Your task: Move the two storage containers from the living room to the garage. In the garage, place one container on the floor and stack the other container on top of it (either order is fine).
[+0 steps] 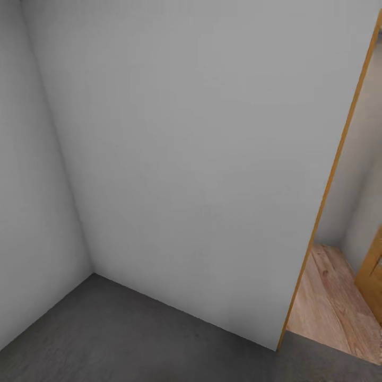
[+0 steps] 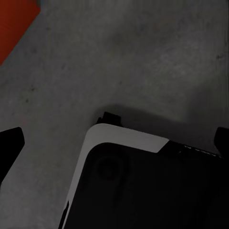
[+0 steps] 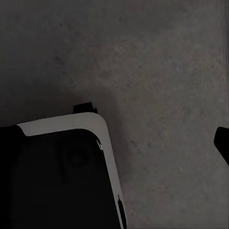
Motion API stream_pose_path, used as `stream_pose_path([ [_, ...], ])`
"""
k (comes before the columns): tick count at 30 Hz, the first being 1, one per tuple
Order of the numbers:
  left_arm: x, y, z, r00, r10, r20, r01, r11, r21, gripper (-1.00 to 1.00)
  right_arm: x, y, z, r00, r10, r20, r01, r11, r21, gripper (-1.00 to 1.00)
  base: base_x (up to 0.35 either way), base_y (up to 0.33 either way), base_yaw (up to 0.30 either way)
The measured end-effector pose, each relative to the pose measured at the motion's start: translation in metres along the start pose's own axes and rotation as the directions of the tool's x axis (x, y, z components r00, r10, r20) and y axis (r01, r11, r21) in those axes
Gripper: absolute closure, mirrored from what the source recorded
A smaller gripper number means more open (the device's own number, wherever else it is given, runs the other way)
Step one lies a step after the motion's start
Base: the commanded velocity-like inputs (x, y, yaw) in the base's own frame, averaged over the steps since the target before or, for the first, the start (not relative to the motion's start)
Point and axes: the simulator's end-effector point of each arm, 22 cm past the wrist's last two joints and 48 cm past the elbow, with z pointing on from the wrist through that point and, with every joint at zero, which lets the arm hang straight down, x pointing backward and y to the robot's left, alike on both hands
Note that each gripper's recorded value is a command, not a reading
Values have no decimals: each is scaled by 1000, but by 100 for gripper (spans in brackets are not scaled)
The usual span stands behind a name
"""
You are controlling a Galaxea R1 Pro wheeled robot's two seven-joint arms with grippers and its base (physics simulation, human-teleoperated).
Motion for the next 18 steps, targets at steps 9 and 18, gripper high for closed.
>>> stream_pose_path([
  [9, -4, -1, -1, 1000, -1, 11, 1, 1000, 3, -100, -4, 0, 0, 1000, -2, 8, 2, 1000, -1, -100, 0, 0, -239],
  [18, -5, -1, -1, 1000, -1, 12, 1, 1000, 4, -100, -5, 0, 0, 1000, -5, 10, 5, 1000, -1, -100, 0, 0, -280],
])
